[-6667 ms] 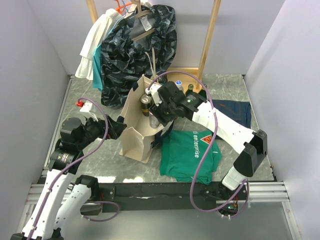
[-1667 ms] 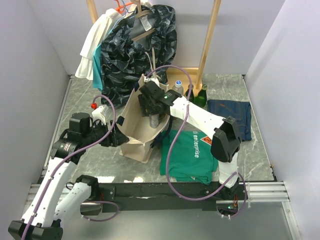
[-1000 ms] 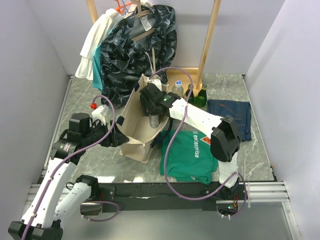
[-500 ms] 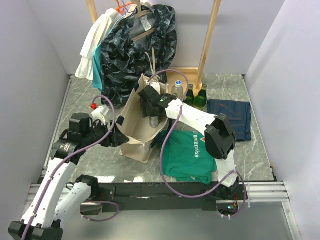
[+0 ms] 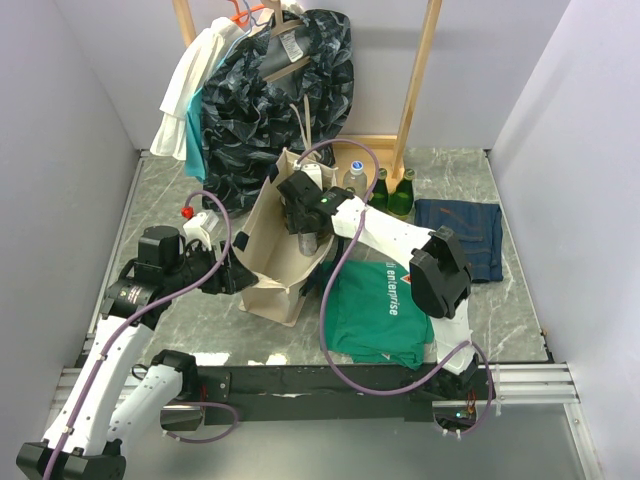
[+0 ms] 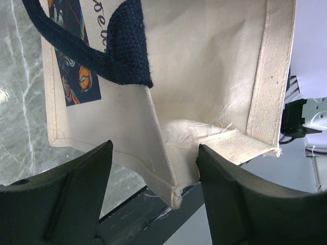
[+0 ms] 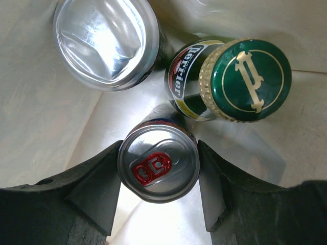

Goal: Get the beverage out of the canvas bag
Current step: Take out the drink from the canvas bag.

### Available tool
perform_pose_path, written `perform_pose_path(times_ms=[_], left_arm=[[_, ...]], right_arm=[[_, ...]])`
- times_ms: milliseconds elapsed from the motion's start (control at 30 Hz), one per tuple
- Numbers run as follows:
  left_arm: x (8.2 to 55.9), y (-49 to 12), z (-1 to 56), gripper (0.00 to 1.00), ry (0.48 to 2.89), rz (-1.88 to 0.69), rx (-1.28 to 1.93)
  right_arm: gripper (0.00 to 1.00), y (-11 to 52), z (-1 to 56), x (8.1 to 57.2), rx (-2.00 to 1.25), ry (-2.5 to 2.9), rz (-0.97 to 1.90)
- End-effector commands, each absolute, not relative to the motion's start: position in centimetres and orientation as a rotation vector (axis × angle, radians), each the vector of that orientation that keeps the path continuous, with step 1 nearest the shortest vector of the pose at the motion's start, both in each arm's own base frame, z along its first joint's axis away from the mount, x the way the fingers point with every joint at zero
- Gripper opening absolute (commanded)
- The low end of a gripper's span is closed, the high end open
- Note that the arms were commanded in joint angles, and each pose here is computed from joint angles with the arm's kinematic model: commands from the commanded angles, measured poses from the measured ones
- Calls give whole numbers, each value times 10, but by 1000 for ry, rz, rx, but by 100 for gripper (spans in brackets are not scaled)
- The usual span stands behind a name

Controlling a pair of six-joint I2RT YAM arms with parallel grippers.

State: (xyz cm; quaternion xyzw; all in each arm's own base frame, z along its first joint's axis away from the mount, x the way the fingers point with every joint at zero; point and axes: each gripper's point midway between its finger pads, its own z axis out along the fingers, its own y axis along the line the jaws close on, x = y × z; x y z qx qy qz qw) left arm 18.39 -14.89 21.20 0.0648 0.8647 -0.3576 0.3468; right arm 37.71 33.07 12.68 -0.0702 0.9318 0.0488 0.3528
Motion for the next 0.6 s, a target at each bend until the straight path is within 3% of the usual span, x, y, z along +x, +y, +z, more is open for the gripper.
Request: perform_pose_path(times_ms=[0, 100, 333, 567], left_arm=[[178, -149, 209, 73, 2247, -929, 191], [178, -149, 210, 73, 2245, -928, 192], [179, -148, 210, 73, 2245, -924, 188], [180, -149, 210, 73, 2243, -924, 188]], right_arm=[[53, 332, 137, 388, -144, 2373, 134], [47, 332, 137, 389, -145, 2375, 135], [0, 333, 136, 388, -156, 2382, 136], [0, 335, 143, 388, -157, 2363, 168]])
